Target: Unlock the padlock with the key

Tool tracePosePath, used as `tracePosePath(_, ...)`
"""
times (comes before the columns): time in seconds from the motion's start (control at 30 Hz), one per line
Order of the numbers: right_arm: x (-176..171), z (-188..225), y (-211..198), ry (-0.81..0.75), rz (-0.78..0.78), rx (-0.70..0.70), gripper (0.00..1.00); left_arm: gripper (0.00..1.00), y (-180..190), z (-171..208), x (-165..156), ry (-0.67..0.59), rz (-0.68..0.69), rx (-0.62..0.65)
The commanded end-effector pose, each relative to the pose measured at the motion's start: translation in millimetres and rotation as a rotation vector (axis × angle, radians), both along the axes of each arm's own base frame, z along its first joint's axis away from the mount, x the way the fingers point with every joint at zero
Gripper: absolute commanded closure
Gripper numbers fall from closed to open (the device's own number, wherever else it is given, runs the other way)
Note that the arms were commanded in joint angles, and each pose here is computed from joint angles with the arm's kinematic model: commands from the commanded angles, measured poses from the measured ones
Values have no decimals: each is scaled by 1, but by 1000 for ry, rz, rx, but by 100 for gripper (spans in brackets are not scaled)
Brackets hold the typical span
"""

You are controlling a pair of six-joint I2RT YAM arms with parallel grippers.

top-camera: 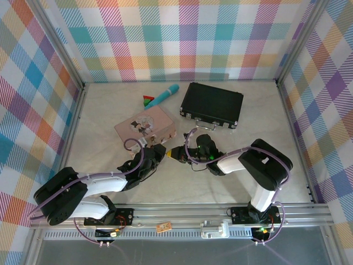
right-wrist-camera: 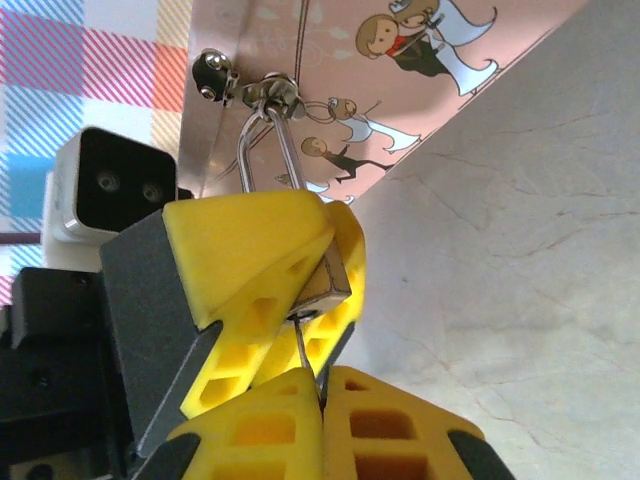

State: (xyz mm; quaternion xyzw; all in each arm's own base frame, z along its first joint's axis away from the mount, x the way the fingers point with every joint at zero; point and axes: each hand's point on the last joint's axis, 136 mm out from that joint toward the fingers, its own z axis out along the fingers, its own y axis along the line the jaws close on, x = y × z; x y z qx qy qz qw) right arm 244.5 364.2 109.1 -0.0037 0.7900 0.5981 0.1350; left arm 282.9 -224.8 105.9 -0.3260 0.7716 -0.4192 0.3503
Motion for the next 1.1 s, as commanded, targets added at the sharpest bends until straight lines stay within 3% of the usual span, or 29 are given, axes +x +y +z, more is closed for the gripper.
tracePosePath(0.0,26,50,10,34,-54,217,100,100,-36,30,-15,-66,-139,-134)
tracePosePath(0.1,30,56,11,87,-49,296,100,100,-40,33,-18,-68,-147,-156)
tracePosePath(0.33,33,48,7,141,-75,301,100,100,-38,39,-22,-71,-143,-166)
tracePosePath(0.57,30,38,0,-88,-40,67,100,100,-41,45,-24,-65,-152,-200)
tracePosePath(0.7,35,36,-4,-109,-61,-8,100,100,-42,52,-25,-70,-160,-209)
tracePosePath(0.83,42,42,3,3,-91,51,100,100,-47,57,-27,-78,-170,-206)
tracePosePath(1.07,59,58,2,223,-216,291,100,100,-56,49,-33,-98,-180,-192)
